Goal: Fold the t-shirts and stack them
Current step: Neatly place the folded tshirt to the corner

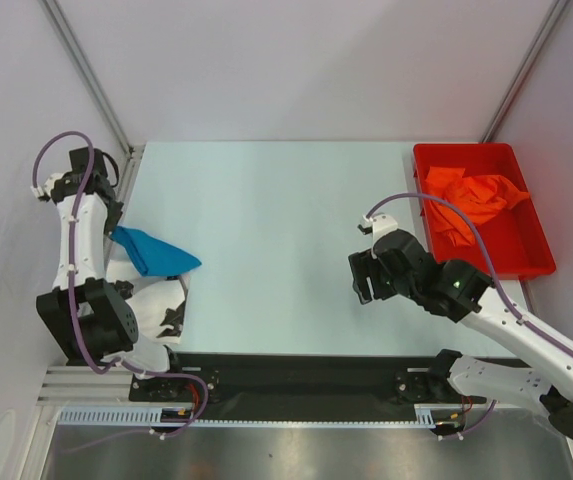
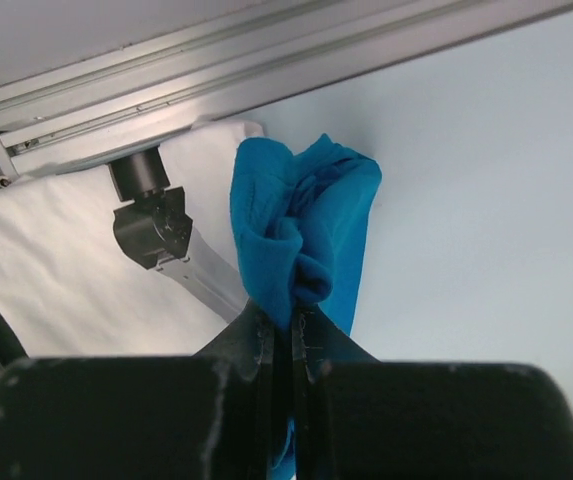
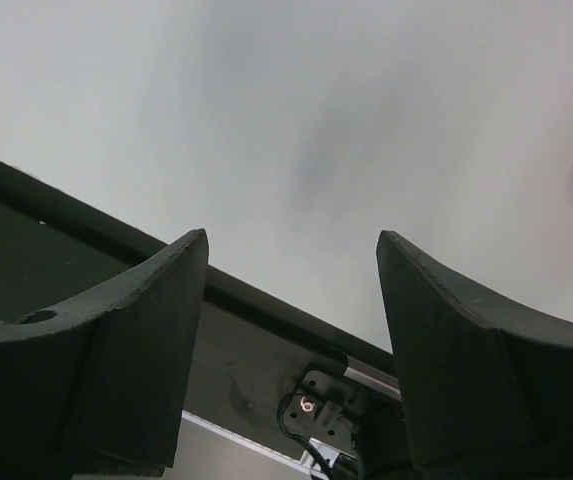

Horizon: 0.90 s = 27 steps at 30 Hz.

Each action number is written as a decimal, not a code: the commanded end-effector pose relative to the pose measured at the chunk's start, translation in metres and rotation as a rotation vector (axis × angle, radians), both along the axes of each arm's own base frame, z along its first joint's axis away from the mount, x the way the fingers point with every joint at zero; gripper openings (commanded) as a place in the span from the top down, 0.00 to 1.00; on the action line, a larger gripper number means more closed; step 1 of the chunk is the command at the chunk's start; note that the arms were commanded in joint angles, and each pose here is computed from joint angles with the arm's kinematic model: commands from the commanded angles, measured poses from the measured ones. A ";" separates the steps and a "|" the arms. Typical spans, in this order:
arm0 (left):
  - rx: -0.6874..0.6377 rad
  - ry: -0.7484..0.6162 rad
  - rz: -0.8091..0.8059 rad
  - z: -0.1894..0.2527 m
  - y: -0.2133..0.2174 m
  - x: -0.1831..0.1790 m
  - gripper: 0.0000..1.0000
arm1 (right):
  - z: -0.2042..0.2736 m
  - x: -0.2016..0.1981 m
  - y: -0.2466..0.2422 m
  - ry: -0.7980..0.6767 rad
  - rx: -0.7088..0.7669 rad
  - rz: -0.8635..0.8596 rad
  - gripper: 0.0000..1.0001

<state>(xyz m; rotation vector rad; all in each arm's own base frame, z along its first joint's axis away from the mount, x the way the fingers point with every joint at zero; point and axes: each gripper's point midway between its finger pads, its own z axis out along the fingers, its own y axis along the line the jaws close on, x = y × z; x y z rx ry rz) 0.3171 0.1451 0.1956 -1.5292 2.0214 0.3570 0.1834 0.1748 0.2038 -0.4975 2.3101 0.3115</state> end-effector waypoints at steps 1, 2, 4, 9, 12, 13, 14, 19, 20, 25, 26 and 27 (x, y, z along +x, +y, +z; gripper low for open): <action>0.017 -0.081 0.068 0.023 0.016 0.003 1.00 | 0.010 -0.001 0.004 -0.009 0.021 0.009 0.27; 0.019 -0.089 0.088 0.023 0.017 0.001 0.99 | 0.009 -0.001 0.005 -0.007 0.019 0.009 0.27; 0.026 -0.115 0.103 0.027 0.017 -0.001 1.00 | 0.009 -0.001 0.005 -0.006 0.018 0.011 0.27; 0.005 -0.101 0.118 0.020 0.014 -0.008 1.00 | 0.009 -0.001 0.010 -0.001 0.018 0.025 0.27; 0.025 -0.097 0.137 0.024 0.014 -0.019 1.00 | 0.009 0.001 0.013 0.000 0.015 0.033 0.27; 0.037 -0.117 0.135 0.031 0.014 -0.025 1.00 | 0.009 0.002 0.013 -0.002 0.012 0.036 0.27; 0.048 -0.137 0.133 0.036 0.015 -0.026 1.00 | 0.009 0.002 0.014 -0.002 0.012 0.037 0.27; 0.037 -0.129 0.149 0.032 0.014 -0.044 1.00 | 0.006 0.002 0.020 0.007 0.026 0.048 0.27; 0.032 -0.126 0.149 0.030 0.012 -0.048 1.00 | 0.005 0.002 0.021 0.011 0.028 0.053 0.27; 0.028 -0.129 0.147 0.025 0.006 -0.060 1.00 | 0.006 0.001 0.024 0.011 0.032 0.060 0.26; 0.025 -0.133 0.142 0.025 0.005 -0.062 1.00 | 0.005 0.001 0.023 0.013 0.029 0.060 0.26; 0.021 -0.127 0.141 0.023 0.004 -0.063 1.00 | 0.005 0.000 0.023 0.012 0.030 0.060 0.26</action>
